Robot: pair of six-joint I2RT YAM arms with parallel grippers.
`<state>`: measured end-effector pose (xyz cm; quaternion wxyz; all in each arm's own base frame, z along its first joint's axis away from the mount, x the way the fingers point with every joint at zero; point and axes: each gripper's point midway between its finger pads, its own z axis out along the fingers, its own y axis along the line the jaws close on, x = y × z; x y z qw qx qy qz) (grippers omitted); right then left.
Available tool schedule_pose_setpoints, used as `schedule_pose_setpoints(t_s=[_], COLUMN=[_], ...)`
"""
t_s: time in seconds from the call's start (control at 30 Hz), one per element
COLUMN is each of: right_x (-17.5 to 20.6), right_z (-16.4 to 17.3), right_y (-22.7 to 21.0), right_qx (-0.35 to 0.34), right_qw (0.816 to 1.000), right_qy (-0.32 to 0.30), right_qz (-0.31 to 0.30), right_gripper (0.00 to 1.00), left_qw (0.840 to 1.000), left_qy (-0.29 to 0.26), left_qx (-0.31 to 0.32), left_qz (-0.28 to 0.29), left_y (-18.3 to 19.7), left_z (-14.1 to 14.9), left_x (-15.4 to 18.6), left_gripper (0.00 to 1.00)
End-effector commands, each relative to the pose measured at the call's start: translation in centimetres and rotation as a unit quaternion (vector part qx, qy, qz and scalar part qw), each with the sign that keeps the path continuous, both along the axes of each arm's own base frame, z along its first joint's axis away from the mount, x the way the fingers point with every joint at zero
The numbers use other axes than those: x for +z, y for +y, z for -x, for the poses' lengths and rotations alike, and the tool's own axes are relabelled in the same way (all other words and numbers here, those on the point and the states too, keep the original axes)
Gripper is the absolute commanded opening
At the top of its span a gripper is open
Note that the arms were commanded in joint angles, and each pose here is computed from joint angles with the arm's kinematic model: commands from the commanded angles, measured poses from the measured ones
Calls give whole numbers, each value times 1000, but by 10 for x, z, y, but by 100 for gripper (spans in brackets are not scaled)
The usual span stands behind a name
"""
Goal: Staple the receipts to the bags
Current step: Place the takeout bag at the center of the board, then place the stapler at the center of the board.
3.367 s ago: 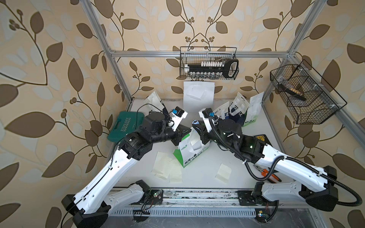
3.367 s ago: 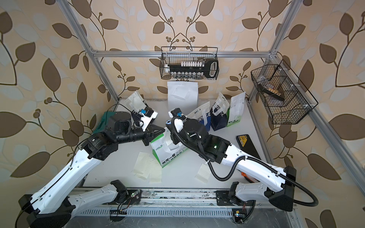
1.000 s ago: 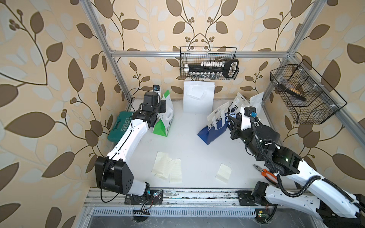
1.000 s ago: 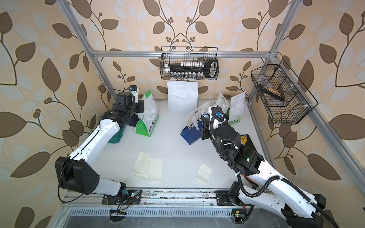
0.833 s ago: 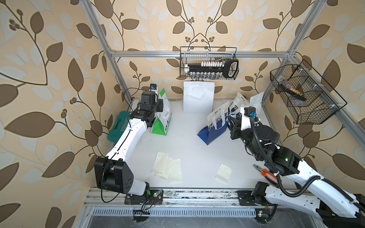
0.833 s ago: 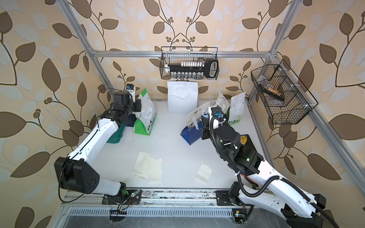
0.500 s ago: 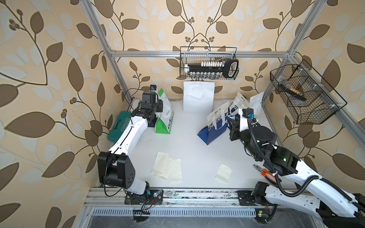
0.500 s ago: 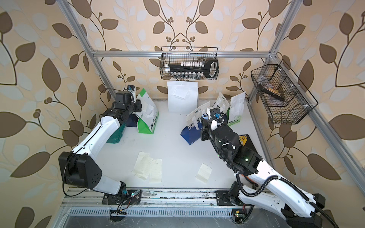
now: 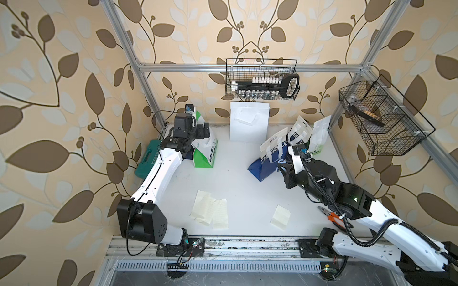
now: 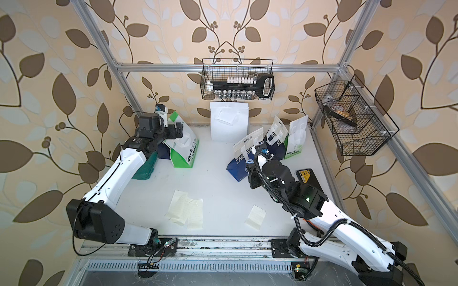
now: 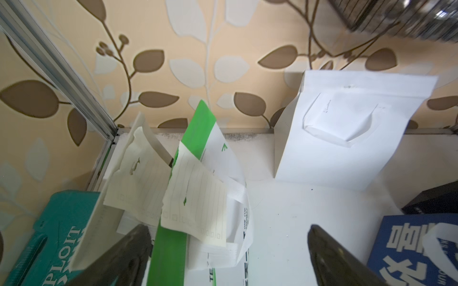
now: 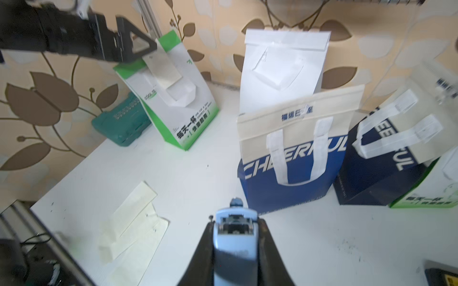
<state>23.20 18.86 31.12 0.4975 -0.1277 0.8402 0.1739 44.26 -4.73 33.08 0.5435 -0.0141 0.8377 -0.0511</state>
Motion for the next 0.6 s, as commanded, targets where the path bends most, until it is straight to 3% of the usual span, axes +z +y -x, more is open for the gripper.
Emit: schedule_pose_setpoints(t_s=[0.0,0.2,0.37,0.57], right_x=[-54,-149,-208,-241], right_z=[26,41,19,-4], right_y=[0,1,-14,-54], right_qx=[22,7,-66,-138], right_qw=[993,969,949,925], right_qy=[117,237,278,312], right_qz=[17,73,134,167], right_gripper=[0,0,0,0], left_qw=[992,978,963,959], left_qy=[-109,-144,-139,-112], left_qx=[-2,-3,-64,-104], left_qz=[61,153,223,240], left_y=[0,-2,-24,-38], left_z=[29,75,109,124], left_x=[91,118,101,84], left_gripper=[99,99,99,99])
